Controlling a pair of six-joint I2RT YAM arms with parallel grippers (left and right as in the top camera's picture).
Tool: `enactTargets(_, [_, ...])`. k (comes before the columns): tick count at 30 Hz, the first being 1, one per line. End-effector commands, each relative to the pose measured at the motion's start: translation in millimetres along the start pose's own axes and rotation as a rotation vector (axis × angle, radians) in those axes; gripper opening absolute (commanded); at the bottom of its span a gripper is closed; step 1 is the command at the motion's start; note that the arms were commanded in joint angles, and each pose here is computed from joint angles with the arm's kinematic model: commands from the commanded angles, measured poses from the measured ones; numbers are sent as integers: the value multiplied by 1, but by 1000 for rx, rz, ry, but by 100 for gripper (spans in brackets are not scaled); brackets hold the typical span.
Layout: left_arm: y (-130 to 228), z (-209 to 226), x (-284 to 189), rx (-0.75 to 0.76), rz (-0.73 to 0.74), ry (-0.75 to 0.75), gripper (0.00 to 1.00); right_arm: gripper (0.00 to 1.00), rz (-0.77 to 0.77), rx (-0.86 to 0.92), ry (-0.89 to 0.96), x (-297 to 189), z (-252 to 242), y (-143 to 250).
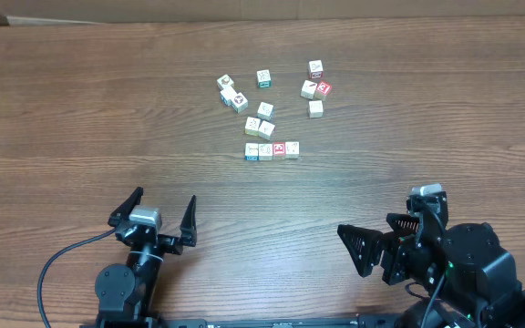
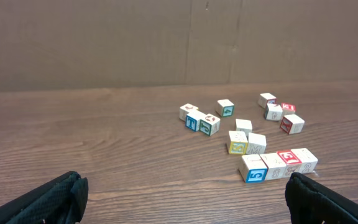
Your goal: Form a horizontal line
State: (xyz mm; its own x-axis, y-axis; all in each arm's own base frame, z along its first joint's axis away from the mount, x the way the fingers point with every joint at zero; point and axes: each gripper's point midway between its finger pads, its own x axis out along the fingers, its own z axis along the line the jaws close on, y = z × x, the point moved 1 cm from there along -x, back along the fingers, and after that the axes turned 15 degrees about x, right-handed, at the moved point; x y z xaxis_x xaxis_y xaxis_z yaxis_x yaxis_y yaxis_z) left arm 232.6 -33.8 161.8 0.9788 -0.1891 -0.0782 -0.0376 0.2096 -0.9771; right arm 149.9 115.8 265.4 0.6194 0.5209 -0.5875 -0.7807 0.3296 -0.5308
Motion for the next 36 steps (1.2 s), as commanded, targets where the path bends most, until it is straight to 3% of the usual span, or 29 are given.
enactTargets(1, [1,-1,0,-9,-7,4,100,100,-8,0,-7,-2,2,-1])
enactTargets(10, [1,-1,0,-9,-7,4,99,100,-9,0,-8,-2,2,-1])
enactTargets(13, [1,-1,0,-9,-7,3,100,100,-54,-91,70,-2,-11,-8])
enactTargets(22, [1,-1,0,-9,-7,3,99,100,12,-122,173,-5,-34,8])
enactTargets(31, [1,-1,0,-9,-7,4,100,100,-237,-217,204,8,-50,-32])
enactTargets(36, [1,-1,0,-9,-7,3,99,100,-335,-187,194,31,-76,-28])
